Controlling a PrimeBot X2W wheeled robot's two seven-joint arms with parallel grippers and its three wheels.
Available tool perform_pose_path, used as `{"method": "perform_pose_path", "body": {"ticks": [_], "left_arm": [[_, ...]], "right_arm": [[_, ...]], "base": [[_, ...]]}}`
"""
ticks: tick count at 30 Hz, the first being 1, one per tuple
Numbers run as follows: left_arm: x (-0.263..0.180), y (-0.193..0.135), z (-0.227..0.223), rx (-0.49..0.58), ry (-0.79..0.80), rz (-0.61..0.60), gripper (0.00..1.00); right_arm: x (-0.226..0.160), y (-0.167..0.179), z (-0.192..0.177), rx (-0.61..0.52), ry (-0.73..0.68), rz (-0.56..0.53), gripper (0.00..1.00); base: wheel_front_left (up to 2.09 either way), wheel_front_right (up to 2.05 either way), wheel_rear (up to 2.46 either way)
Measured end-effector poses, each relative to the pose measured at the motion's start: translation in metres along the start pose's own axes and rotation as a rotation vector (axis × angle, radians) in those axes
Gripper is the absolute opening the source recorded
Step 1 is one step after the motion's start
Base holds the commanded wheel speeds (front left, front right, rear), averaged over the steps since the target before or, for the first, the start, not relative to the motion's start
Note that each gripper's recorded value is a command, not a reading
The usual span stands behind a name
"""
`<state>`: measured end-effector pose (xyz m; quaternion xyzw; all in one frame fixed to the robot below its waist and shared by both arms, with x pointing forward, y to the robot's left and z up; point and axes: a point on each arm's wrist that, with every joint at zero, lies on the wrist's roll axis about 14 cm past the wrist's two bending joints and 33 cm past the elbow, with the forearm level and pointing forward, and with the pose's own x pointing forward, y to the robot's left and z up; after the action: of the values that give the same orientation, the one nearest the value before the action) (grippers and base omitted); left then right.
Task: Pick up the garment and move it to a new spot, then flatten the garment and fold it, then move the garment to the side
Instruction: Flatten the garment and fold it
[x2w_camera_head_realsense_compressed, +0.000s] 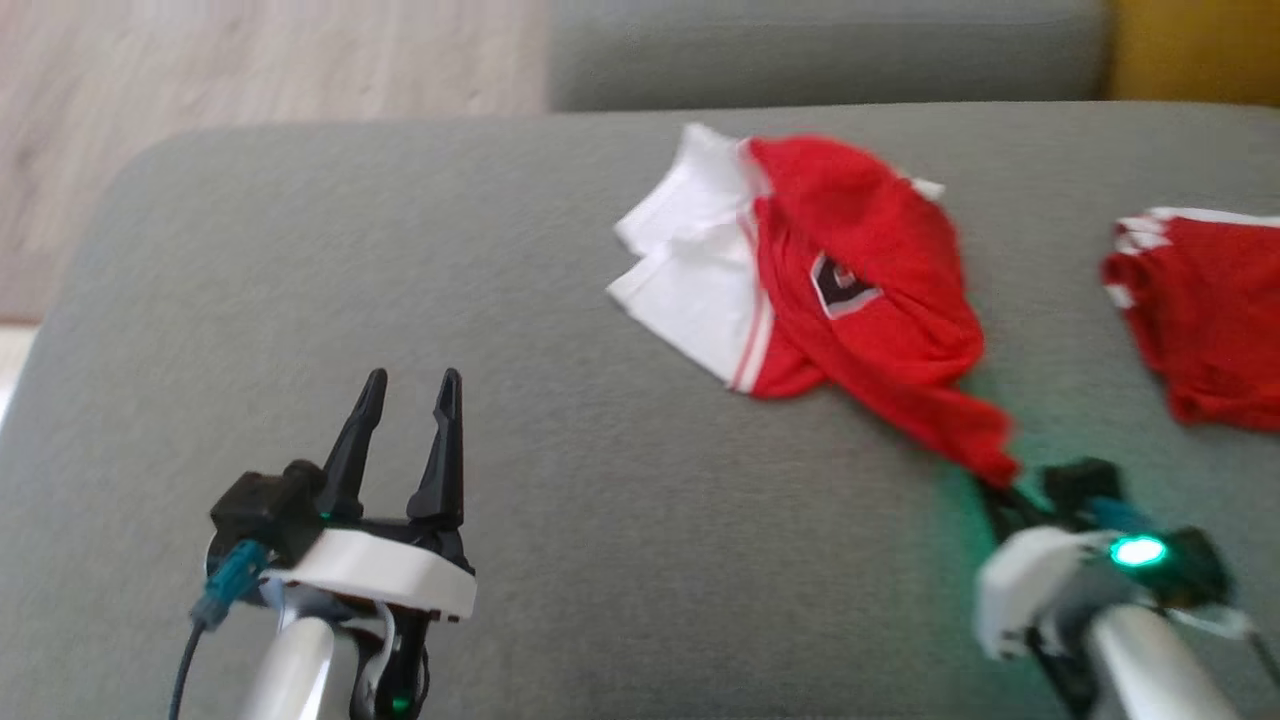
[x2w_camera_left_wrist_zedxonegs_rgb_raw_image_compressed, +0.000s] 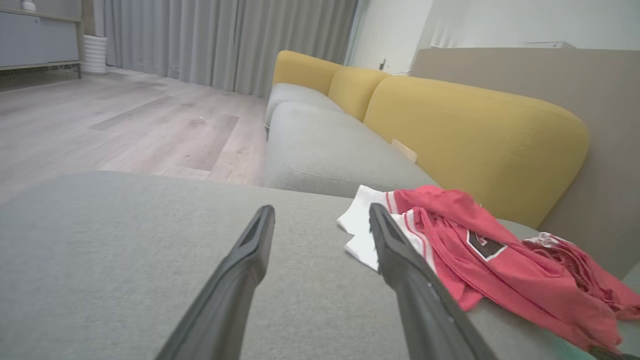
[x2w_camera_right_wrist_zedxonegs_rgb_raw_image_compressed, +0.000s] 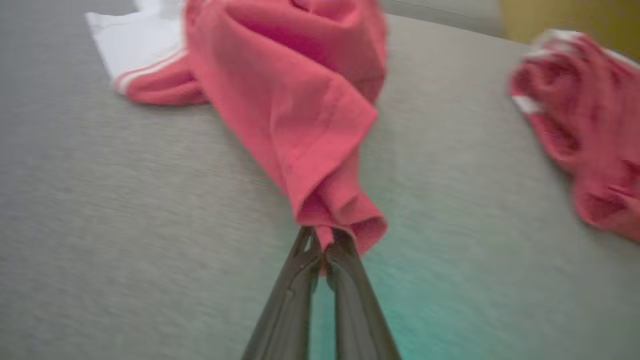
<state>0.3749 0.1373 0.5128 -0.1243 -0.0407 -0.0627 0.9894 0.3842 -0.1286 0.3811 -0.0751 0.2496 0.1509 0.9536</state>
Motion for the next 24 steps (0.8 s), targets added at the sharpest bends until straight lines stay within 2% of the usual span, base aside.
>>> {"method": "perform_pose_path", "body": {"ticks": [4,9,17,21,22,23,24], "left_arm": [[0.006,-0.02,0.006,-0.022,-0.019,-0.054,1.0],[0.009,-0.036,0.008,-0.025,-0.027,-0.099,1.0],[0.004,-0.033,0.001,-0.032,-0.006,-0.09,1.0],[0.004,-0.033,0.004,-0.029,-0.013,-0.088,1.0],[0.004,-0.032,0.004,-0.029,-0.014,-0.088,1.0],[0.004,-0.033,0.004,-0.029,-0.015,-0.089,1.0],[0.004,-0.033,0.005,-0.029,-0.016,-0.09,1.0]], "right_arm": [[-0.036,-0.052,-0.011,0.035,0.013,-0.147,0.0],[-0.065,-0.084,-0.014,0.083,0.013,-0.264,0.0],[-0.082,-0.102,-0.036,0.122,0.097,-0.373,0.0],[-0.091,-0.099,-0.052,0.131,0.14,-0.383,0.0],[-0.091,-0.096,-0.052,0.136,0.137,-0.381,0.62],[-0.09,-0.093,-0.05,0.139,0.124,-0.375,1.0],[-0.088,-0.09,-0.047,0.14,0.109,-0.367,1.0]], "base": [[0.0,0.0,0.0],[0.0,0.0,0.0],[0.0,0.0,0.0],[0.0,0.0,0.0],[0.0,0.0,0.0],[0.0,0.0,0.0],[0.0,0.0,0.0]]}}
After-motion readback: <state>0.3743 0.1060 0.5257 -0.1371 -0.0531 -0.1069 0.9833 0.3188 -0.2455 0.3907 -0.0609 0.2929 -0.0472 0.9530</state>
